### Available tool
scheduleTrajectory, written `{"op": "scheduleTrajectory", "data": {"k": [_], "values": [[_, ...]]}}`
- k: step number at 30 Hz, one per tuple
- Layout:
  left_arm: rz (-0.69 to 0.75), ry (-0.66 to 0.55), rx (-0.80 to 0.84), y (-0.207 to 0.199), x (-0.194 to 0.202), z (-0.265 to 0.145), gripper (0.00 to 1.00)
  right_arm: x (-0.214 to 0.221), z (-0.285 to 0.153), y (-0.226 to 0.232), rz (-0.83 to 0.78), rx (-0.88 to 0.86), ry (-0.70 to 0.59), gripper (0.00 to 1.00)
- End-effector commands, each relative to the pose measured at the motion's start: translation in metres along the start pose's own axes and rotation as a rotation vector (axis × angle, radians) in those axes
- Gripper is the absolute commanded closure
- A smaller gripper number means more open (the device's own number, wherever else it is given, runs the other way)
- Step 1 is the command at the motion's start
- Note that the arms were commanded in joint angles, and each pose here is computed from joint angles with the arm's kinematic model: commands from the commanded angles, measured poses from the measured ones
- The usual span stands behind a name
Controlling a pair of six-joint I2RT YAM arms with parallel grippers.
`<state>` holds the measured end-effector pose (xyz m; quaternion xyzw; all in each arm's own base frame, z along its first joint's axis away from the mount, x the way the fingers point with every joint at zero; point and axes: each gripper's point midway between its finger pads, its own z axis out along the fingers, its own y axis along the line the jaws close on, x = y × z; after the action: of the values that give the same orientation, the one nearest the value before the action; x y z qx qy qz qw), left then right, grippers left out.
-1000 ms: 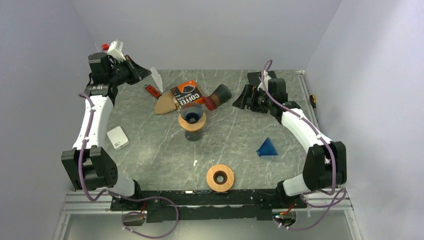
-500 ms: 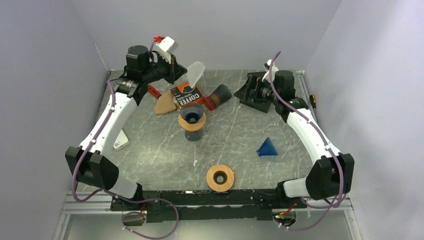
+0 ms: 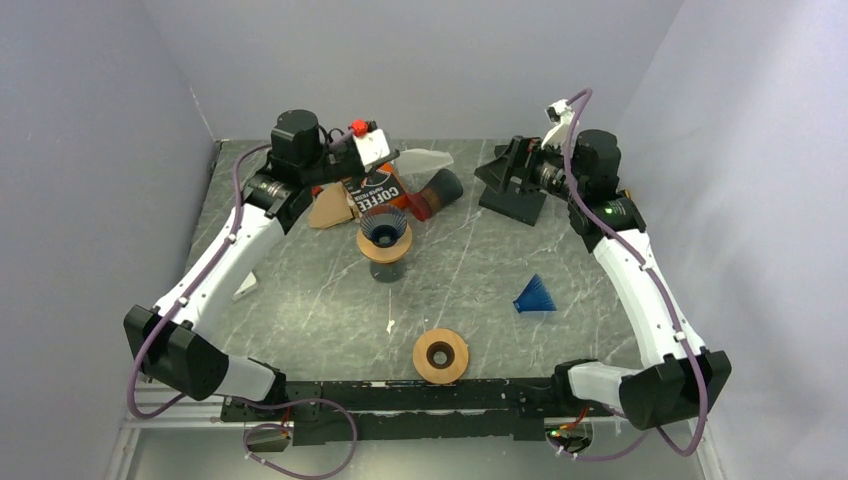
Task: Place the coffee filter in the dripper
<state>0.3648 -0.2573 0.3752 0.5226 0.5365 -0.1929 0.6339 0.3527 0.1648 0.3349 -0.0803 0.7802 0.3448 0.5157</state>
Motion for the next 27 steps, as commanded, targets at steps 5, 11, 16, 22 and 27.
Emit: {"op": "scheduleTrajectory", "data": {"k": [5, 11, 16, 22, 27], "values": [[0.374, -0.196, 0.171, -0.033, -0.038, -0.005, 1.0, -0.023, -0.019, 0.045, -0.163, -0.201, -0.072, 0.01], [0.383, -0.297, 0.264, -0.056, -0.049, -0.007, 1.0, -0.008, -0.016, 0.064, -0.254, -0.3, -0.038, 0.04], [0.373, -0.344, 0.318, -0.069, -0.052, -0.007, 1.0, 0.01, -0.007, 0.079, -0.307, -0.339, 0.01, 0.12], [0.351, -0.352, 0.336, -0.074, -0.051, -0.005, 1.0, 0.024, 0.002, 0.079, -0.308, -0.328, 0.046, 0.24], [0.335, -0.349, 0.329, -0.073, -0.051, -0.004, 1.0, 0.027, 0.003, 0.078, -0.311, -0.314, 0.046, 0.28]]}}
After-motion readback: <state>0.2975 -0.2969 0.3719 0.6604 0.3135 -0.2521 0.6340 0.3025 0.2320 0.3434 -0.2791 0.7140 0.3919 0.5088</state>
